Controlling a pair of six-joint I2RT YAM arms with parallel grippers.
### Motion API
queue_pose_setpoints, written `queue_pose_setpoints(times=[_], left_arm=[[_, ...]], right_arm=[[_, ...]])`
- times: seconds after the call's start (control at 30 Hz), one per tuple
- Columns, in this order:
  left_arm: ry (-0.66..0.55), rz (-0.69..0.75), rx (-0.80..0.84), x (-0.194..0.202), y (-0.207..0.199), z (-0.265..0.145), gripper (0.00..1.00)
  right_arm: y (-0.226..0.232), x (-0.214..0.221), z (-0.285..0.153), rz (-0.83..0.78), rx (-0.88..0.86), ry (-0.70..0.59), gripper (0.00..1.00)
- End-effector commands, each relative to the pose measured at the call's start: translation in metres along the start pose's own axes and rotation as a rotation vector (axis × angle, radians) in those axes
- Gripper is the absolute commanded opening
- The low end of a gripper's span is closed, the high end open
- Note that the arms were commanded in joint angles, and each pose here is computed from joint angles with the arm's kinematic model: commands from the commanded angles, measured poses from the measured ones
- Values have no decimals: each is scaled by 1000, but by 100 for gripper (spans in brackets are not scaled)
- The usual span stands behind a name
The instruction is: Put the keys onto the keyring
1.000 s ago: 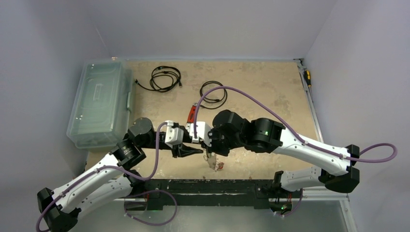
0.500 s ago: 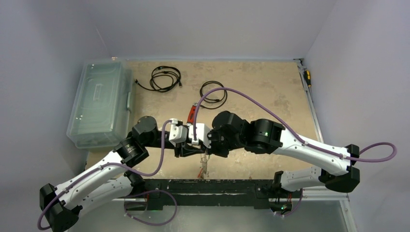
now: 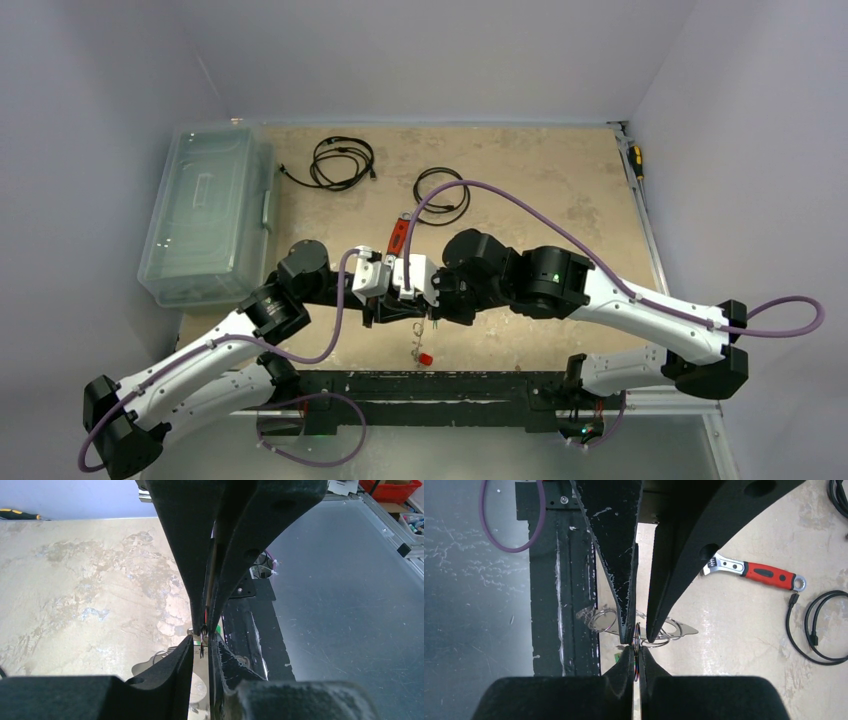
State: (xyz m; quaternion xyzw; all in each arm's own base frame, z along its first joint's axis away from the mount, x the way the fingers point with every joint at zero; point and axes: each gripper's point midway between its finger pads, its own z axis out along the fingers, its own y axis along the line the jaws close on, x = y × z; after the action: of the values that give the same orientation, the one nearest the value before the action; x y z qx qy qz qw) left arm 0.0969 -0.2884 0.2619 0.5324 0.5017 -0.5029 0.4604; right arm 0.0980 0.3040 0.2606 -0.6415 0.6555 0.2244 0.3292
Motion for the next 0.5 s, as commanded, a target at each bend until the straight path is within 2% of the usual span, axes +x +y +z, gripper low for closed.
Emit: queue_pose_setpoints(times=[0.0,0.17,0.3,0.43,0.47], left_arm=[[-21,13,30,-4,-4,3,15],[-19,11,37,-2,-5,4,13],[-19,12,32,-3,-4,4,0],[-26,52,-16,-9,1,0,0],[-30,67,-27,-12,1,-2,0]], right_arm=[[-1,-36,-18,-34,9,-140,0],[0,-36,-17,-37,3,-143,0],[1,-35,-16,-39,0,-141,0],[1,-36,-17,-40,8,-149,0],[-1,-36,-19,-37,19,-154,5]])
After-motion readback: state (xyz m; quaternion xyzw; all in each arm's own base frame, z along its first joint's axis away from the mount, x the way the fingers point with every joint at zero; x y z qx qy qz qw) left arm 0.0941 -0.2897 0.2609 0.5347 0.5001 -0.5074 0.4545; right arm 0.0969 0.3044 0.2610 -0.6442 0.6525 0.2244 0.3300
